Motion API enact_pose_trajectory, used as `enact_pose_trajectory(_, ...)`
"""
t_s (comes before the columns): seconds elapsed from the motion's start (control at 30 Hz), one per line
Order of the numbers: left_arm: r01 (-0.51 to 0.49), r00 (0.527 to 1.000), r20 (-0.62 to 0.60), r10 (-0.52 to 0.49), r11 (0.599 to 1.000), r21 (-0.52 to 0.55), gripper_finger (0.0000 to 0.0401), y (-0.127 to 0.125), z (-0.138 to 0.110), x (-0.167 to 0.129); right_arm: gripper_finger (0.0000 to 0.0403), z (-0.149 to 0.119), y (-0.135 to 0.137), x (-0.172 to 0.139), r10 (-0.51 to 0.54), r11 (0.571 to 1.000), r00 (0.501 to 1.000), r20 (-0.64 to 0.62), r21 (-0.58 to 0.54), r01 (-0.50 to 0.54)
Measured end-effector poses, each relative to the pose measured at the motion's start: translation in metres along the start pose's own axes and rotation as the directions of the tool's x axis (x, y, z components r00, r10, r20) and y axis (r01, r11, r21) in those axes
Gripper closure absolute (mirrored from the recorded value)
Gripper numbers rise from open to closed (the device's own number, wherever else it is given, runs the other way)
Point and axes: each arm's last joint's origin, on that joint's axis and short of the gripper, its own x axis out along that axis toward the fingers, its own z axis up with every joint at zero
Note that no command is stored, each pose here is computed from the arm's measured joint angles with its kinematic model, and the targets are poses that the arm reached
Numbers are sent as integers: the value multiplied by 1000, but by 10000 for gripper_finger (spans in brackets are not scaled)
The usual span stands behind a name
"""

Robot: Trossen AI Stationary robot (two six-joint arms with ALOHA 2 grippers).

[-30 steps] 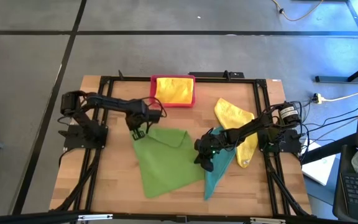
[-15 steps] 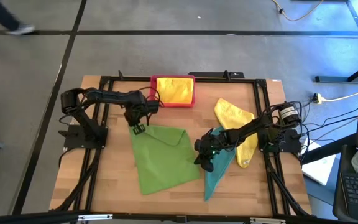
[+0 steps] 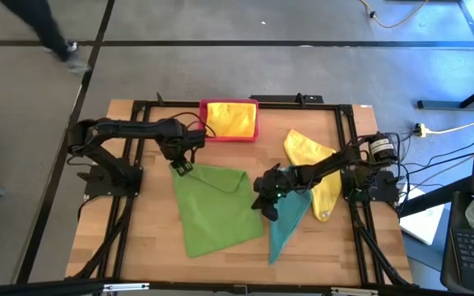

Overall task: Fold microfiber towels
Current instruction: Fold the green microfiber cloth

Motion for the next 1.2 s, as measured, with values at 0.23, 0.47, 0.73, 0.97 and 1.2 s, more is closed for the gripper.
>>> enact_pose_trajectory(0.23, -4, 1000, 23, 4, 1000, 8, 262, 0, -3, -4, 334, 12, -9, -9, -38, 967, 997, 61, -248, 52)
enact_pose_trajectory(0.47, -32, 999, 41, 28, 992, 120, 263, 0, -2, -4, 256, 33, -16, -24, -207, 850, 964, 167, -457, 262)
enact_pose_trajectory(0.73, 52, 998, 29, -61, 970, 239, 263, -3, -2, 9, 203, 63, -19, -10, -359, 538, 914, 191, -758, 369)
enact_pose_trajectory(0.97, -13, 1000, 25, 6, 963, 271, 263, -7, -10, 20, 206, 71, -27, 12, -388, 463, 916, 100, -838, 288)
enact_pose_trajectory(1.2, -8, 1000, 28, 1, 962, 273, 263, -7, -10, 20, 208, 74, -22, 25, -379, 425, 923, 67, -874, 238)
